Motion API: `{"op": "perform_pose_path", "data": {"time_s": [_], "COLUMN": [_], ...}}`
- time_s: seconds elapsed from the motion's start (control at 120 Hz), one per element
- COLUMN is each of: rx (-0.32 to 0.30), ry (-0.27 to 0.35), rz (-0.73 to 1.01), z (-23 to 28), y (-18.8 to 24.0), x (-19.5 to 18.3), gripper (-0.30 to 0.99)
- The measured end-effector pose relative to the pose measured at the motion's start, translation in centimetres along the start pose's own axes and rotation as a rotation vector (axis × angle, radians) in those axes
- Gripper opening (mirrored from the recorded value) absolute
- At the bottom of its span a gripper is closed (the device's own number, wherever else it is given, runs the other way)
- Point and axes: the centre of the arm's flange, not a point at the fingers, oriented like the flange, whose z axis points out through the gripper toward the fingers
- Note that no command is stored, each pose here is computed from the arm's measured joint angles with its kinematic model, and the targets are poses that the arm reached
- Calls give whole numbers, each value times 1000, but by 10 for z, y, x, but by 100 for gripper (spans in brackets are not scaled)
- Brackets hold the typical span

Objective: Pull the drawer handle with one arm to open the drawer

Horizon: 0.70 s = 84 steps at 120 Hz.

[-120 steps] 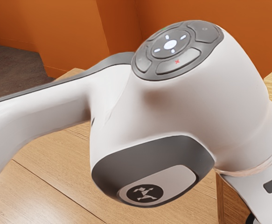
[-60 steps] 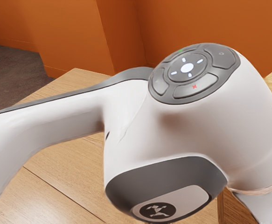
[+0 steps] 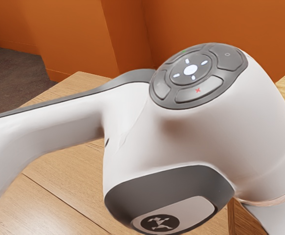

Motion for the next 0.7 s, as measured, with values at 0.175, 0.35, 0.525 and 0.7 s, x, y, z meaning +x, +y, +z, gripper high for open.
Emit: {"op": "perform_pose_path", "data": {"time_s": [0.175, 0.35, 0.525, 0.7], "rx": [10, 20, 11, 22], "ry": [0, 3, -9, -19], "rz": [8, 22, 48, 61], "z": [-12, -24, -27, -40], "y": [10, 25, 54, 78], "x": [2, 5, 9, 4], "gripper": [41, 40, 48, 45]}}
